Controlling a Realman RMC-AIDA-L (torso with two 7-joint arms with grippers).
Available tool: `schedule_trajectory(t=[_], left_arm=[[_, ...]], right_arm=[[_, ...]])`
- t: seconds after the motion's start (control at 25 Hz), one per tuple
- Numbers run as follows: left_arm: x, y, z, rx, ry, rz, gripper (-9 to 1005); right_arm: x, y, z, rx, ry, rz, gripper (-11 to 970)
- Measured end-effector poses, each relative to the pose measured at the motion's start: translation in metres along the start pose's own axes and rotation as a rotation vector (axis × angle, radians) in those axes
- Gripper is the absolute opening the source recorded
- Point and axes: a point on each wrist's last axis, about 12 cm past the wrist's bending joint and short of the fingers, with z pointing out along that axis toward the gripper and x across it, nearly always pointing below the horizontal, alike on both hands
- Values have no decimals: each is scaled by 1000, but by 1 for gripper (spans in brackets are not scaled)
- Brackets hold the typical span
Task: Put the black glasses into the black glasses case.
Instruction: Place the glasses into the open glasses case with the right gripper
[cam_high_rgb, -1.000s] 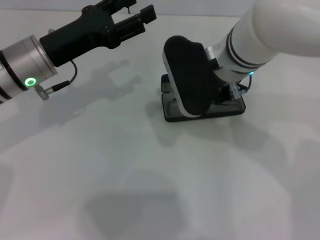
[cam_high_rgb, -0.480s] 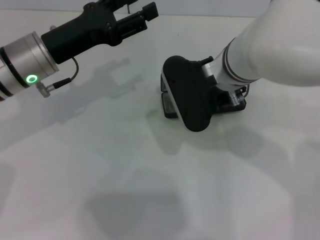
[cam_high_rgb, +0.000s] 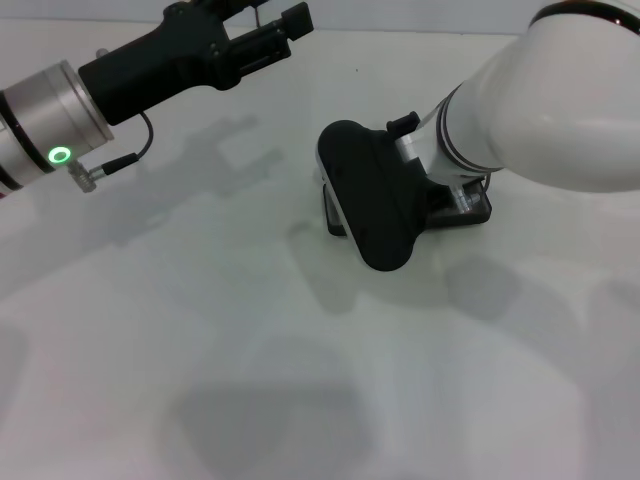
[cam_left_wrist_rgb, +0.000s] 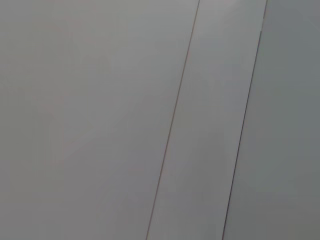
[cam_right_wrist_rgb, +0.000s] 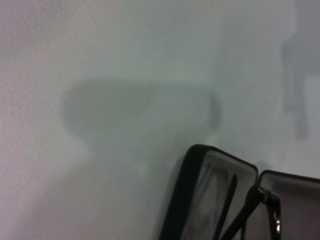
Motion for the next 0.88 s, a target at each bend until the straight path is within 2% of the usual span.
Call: schedule_trajectory(t=[0.24,0.88], left_arm=[[-1,1,0,0,3,4,799],[2,-1,-2,9,14,3,799]], right_arm=[[1,-4,-2,36,35,2,104],[-9,7,1,36,39,-39,128]])
